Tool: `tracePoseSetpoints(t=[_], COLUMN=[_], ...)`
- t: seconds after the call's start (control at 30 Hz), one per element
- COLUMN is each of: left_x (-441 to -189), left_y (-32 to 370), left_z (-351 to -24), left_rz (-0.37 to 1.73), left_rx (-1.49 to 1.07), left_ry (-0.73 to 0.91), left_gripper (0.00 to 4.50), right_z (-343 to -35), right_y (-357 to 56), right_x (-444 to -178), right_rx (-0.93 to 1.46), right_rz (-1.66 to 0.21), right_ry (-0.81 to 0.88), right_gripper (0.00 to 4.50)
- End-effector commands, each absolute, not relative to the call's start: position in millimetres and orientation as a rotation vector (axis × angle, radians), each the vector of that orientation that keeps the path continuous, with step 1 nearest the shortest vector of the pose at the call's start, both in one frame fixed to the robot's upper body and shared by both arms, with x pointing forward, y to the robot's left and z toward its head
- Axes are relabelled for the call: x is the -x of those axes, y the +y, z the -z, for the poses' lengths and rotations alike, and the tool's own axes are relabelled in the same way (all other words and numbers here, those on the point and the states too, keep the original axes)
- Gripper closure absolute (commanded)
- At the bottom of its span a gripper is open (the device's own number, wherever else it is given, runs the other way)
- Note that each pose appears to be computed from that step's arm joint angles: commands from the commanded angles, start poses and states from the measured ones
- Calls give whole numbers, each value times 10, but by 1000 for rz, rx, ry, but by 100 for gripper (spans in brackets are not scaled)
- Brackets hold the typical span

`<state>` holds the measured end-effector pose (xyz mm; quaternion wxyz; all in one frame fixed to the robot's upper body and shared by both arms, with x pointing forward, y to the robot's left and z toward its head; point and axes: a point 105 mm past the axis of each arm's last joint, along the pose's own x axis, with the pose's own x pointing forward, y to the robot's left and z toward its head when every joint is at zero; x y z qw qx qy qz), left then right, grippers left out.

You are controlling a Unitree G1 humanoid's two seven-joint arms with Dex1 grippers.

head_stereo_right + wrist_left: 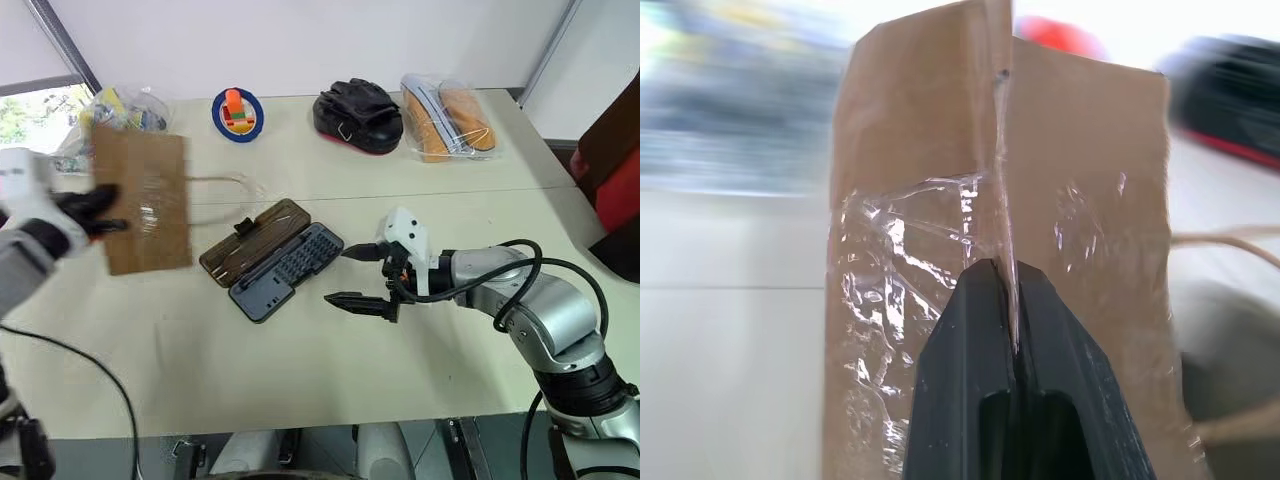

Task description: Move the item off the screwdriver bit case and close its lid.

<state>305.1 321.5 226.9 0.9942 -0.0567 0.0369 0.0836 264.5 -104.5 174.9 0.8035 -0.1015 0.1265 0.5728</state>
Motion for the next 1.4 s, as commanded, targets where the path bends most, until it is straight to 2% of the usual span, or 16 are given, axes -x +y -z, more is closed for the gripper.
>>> tracePoseSetpoints(t=[0.03,0.17,0.37,0.47,0.6,0.67,0.7,0.83,0.9,0.97,1.07,1.23,1.4], left_x=[-2850,-2713,-2850,-2909,-2903,-2892,-2888,-2906,-2814,-2671,-2593,-2907,-3413], left_y=[3753,3988,3912,3905,3964,3998,4003,3843,3624,3456,3309,2821,2253], left_z=[-2299,-2059,-1746,-1666,-1678,-1775,-1810,-2215,-2373,-2454,-2471,-2345,-2024], left_rz=[-435,-604,-589,-566,-588,-593,-590,-369,-120,59,176,364,613], left_rx=[113,155,216,217,177,156,150,168,221,200,119,-18,-255], left_ry=[40,61,96,116,122,98,88,-16,-26,-2,44,90,171], left_gripper=[447,447,447,366,161,43,1,1,1,1,1,1,1], right_z=[-1841,-1832,-1832,-1828,-1820,-1811,-1809,-1782,-1766,-1766,-1789,-1860,-1911], right_y=[-1026,-997,-948,-957,-986,-995,-999,-1032,-1059,-1077,-1089,-1027,-953], right_x=[-2669,-2705,-2701,-2695,-2684,-2680,-2677,-2659,-2653,-2655,-2700,-2791,-2798], right_rx=[233,233,231,233,231,230,229,224,215,202,191,172,182], right_rz=[-1241,-1247,-1253,-1243,-1227,-1220,-1218,-1210,-1210,-1214,-1206,-1191,-1205], right_ry=[218,212,206,209,216,220,221,237,249,256,241,195,177], right_gripper=[0,0,0,0,0,0,0,0,0,0,0,0,0])
